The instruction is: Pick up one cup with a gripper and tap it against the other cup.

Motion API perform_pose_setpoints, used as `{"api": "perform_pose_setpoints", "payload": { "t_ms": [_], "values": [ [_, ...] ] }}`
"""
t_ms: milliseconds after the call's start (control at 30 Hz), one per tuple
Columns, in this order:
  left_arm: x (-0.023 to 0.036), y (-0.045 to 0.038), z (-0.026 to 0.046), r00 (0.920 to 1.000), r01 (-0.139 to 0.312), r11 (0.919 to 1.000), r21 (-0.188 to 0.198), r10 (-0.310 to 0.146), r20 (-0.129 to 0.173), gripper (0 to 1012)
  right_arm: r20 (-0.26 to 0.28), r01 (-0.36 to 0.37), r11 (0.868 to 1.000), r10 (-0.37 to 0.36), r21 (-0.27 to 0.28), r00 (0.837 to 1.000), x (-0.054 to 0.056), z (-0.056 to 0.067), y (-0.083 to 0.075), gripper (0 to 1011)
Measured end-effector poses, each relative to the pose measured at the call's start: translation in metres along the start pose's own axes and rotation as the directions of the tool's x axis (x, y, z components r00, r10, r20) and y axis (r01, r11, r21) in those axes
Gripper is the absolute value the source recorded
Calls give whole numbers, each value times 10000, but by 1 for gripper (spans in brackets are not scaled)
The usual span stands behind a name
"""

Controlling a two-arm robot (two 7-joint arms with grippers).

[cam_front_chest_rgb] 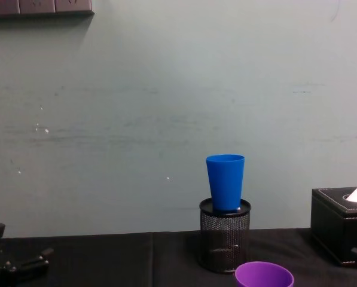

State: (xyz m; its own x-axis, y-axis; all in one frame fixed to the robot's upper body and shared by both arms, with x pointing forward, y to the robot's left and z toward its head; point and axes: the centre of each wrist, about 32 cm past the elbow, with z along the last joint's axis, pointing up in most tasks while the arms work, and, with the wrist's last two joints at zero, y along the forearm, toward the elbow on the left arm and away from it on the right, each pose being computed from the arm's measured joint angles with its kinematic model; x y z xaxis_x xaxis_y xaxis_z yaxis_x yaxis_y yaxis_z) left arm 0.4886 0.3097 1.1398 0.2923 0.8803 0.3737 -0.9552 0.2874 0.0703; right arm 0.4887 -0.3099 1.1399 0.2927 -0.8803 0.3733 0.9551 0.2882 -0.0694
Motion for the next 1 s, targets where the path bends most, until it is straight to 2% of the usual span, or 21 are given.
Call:
{"api": "perform_pose_setpoints", "payload": {
  "t_ms": [233,367,433,467,567,667,767,800,867,1000],
  "values": [
    [0,0,0,10000,0,10000,0,0,0,1000,-320,-44,9987,60,506,9995,107,41,-38,1003],
    [0,0,0,10000,-1,10000,0,1,0,1000,-959,-458,9966,524,690,9940,128,35,-130,1003],
    [0,0,0,10000,-1,10000,0,1,1,1000,-1356,-960,9922,1062,795,9851,120,12,-201,1003],
    [0,0,0,10000,0,10000,-1,0,0,1000,-1625,-1440,9858,1566,869,9742,103,-19,-257,1003],
    [0,0,0,10000,0,10000,0,0,0,1000,-1888,-2196,9704,2353,1006,9534,57,-77,-345,1003],
    [0,0,0,10000,0,10000,0,0,0,1000,-2056,-3237,9378,3437,1253,9163,-52,-176,-457,1003],
    [0,0,0,10000,0,10000,0,0,1,1000,-2039,-3677,9194,3900,1392,8979,-116,-223,-489,1003],
    [0,0,0,10000,-1,10000,0,1,1,1000,-2005,-3906,9090,4136,1451,8881,-160,-252,-495,1003],
    [0,0,0,10000,0,10000,0,0,1,1000,-1894,-4164,8964,4399,1523,8778,-220,-273,-474,1003],
    [0,0,0,10000,-1,10000,0,1,0,1000,-1754,-4390,8843,4629,1587,8689,-296,-278,-386,1003]
  ]
}}
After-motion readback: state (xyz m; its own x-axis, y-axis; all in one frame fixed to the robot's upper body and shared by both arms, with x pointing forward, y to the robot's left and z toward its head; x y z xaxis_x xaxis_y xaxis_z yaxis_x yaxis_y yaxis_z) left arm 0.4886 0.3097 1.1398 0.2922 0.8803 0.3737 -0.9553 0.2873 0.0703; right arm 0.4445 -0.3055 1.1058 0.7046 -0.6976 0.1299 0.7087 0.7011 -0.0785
